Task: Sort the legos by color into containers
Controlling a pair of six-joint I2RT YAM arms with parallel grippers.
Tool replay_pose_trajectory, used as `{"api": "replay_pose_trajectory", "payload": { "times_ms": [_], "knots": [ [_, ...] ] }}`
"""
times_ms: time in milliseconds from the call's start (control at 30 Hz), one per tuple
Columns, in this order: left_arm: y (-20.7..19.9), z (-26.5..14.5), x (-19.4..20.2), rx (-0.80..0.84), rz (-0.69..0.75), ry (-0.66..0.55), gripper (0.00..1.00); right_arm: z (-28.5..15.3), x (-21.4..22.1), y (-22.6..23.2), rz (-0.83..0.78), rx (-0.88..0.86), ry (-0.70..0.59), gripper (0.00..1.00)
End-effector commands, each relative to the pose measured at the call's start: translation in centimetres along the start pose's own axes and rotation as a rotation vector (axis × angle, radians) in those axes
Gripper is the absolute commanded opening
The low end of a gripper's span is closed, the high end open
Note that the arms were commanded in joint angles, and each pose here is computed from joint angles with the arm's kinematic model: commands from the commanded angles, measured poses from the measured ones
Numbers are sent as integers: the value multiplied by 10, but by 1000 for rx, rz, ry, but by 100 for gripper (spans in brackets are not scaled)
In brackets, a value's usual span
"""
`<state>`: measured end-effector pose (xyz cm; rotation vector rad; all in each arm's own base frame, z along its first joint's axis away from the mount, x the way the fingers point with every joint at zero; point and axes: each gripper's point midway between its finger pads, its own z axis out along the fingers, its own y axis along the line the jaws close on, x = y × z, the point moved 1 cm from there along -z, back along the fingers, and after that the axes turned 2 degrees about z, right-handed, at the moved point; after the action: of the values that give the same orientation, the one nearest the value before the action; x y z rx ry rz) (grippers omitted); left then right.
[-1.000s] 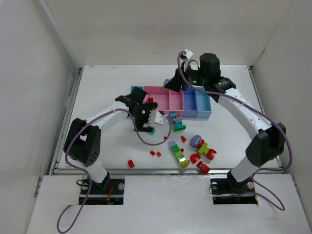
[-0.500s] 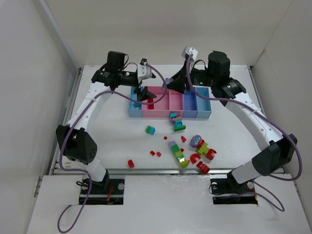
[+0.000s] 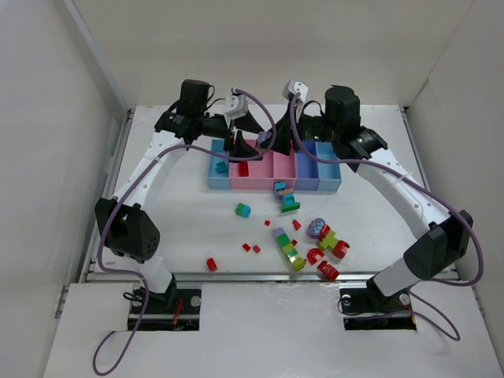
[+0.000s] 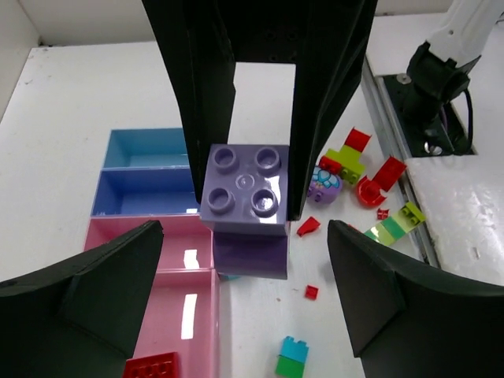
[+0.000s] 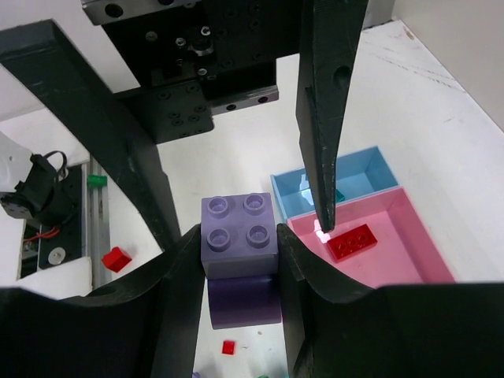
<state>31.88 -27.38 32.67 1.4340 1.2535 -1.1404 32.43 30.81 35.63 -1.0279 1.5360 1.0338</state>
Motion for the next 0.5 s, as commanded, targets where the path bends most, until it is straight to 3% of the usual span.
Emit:
{"api": "replay_pose_trajectory", "payload": {
  "times_ms": [0, 33, 133, 167, 267, 300, 367, 467],
  "knots": [
    [-4, 0, -24, 39, -6, -62, 77, 3, -27, 7, -85, -24, -60, 0],
    [-4, 0, -26, 45, 4, -69, 69, 3, -27, 7, -85, -24, -60, 0],
    [-4, 0, -26, 45, 4, -69, 54, 3, -27, 7, -85, -24, -60, 0],
    [-4, 0, -26, 45, 4, -69, 43, 3, -27, 7, -85, -24, -60, 0],
    [-1, 0, -21, 28, -5, -56, 26, 3, -27, 7, -85, -24, -60, 0],
    [-1, 0, -21, 28, -5, -56, 14, 3, -27, 7, -85, -24, -60, 0],
    [2, 0, -15, 9, -16, -41, 2, 3, -27, 6, -85, -15, -60, 0],
    [6, 1, -5, -17, -37, -17, 0, 3, -32, 5, -98, -5, -73, 0]
  ]
}}
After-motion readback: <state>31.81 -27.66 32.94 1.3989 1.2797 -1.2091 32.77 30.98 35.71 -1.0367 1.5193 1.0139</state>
